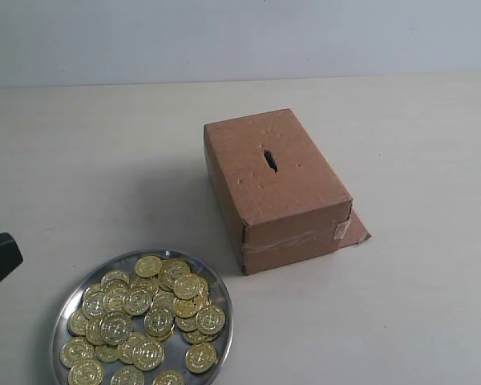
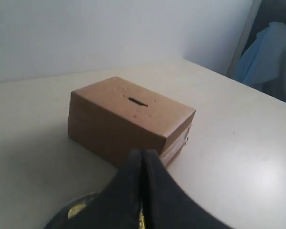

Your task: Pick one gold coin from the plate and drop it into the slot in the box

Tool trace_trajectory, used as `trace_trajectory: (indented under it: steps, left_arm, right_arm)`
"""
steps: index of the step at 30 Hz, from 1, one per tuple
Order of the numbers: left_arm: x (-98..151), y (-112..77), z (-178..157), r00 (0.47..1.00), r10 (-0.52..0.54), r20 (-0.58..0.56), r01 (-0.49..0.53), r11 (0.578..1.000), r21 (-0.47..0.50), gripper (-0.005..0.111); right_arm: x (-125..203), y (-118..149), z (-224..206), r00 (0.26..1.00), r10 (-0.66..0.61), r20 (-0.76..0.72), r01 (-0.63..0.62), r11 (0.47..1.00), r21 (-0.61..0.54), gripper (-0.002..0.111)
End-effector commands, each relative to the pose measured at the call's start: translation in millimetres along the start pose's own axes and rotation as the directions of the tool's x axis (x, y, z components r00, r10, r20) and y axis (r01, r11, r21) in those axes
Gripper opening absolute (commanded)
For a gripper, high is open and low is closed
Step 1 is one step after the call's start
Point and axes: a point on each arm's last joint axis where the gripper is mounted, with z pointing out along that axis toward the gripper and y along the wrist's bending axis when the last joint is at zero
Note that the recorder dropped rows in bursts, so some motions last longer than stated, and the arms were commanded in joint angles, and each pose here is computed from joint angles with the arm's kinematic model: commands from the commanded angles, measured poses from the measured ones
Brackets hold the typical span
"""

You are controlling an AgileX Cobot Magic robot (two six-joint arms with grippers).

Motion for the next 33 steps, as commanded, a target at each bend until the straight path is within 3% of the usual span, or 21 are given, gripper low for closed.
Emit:
trace_trajectory:
  steps: [1, 6, 13, 33]
  left_arm:
    - [12.8, 3.9, -1.3, 0.998, -0.064, -0.004, 0.064, 0.998, -0.015, 0.0]
    - [14.6, 3.5, -1.4, 0.999, -0.041, -0.024, 0.041, 0.999, -0.011, 0.0]
    - [14.7, 3.0, -1.4, 0.999, 0.023, -0.026, -0.023, 1.0, -0.004, 0.0]
    - [15.9, 2.8, -1.4, 0.999, 0.015, -0.04, -0.016, 1.0, -0.002, 0.0]
  right_arm:
    - [25.4, -4.9, -1.5, 0.999, 0.006, -0.05, -0.007, 1.0, -0.013, 0.0]
    - [48.2, -11.9, -1.2, 0.993, -0.01, -0.115, 0.011, 1.0, 0.012, 0.0]
    - [47.4, -14.3, -1.2, 0.993, -0.043, -0.108, 0.047, 0.998, 0.035, 0.0]
    - [48.0, -13.6, -1.2, 0.994, -0.008, -0.112, 0.012, 0.999, 0.031, 0.0]
